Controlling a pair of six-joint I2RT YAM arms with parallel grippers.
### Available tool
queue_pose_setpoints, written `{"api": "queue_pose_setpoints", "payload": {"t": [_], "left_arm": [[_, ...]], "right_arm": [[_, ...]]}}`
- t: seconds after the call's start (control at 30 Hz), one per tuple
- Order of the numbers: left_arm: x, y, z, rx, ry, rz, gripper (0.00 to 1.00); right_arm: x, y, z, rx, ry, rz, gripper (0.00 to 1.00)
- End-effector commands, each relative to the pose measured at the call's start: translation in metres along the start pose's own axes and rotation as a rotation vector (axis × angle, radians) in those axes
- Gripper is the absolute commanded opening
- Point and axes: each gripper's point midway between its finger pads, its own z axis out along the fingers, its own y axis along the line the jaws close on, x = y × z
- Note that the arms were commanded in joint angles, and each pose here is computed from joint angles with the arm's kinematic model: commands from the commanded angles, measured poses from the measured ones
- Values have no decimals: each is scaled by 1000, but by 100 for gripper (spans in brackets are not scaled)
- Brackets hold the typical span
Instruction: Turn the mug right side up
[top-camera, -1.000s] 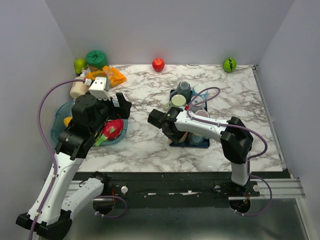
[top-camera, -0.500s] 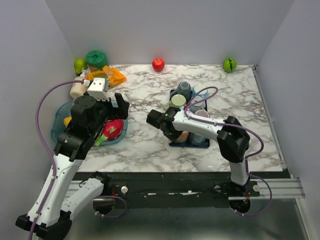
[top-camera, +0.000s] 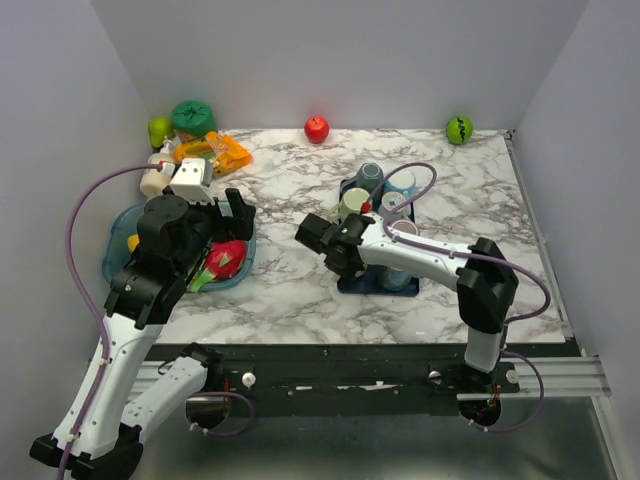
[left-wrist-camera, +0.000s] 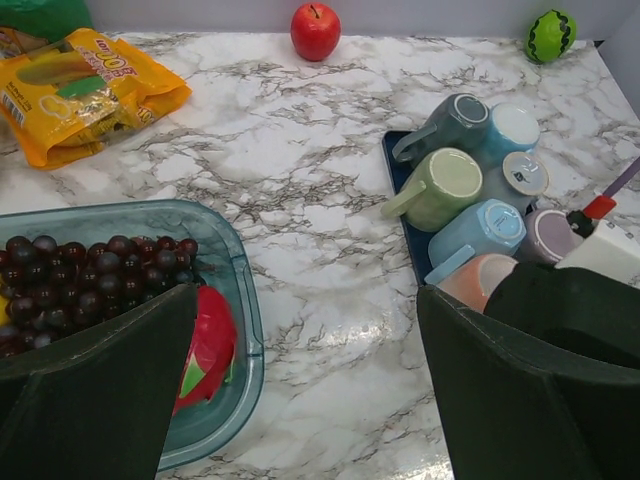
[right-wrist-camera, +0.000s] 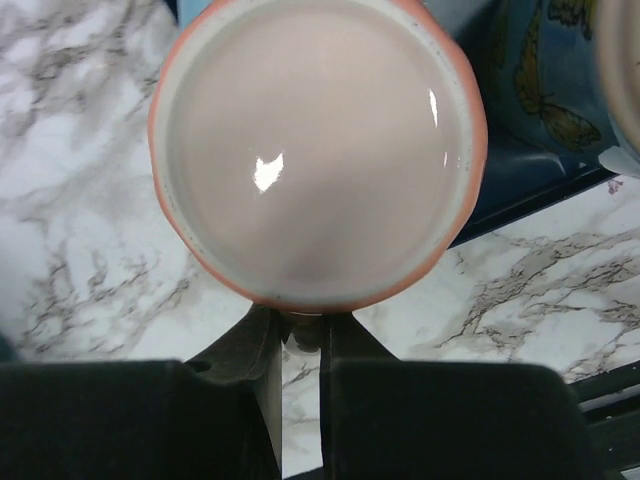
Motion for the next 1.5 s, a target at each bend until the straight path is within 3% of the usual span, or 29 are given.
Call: {"api": "queue_pose_setpoints", "payload": {"t": [0.0, 0.23, 0.47, 0.7, 0.9, 1.47], "left_arm": [[-4, -1, -5, -3, -15, -34, 99], [-1, -21, -6, 95, 27, -74, 99], [-7, -59, -7, 284, 62, -138, 99], [-20, -110, -21, 568, 72, -267, 99], [-24, -145, -37, 813, 87, -401, 98], [-54, -160, -44, 951, -2, -555, 68]], "right_arm": [[-43, 32, -50, -221, -133, 27, 0], [-69, 57, -119, -541, -183, -17, 0], [-108, 76, -198, -875, -330, -113, 0], [-135, 82, -272, -1138, -425, -102, 0], [-143, 86, -318, -1294, -399, -56, 0], [-146, 69, -382, -1552, -343, 8, 0]]}}
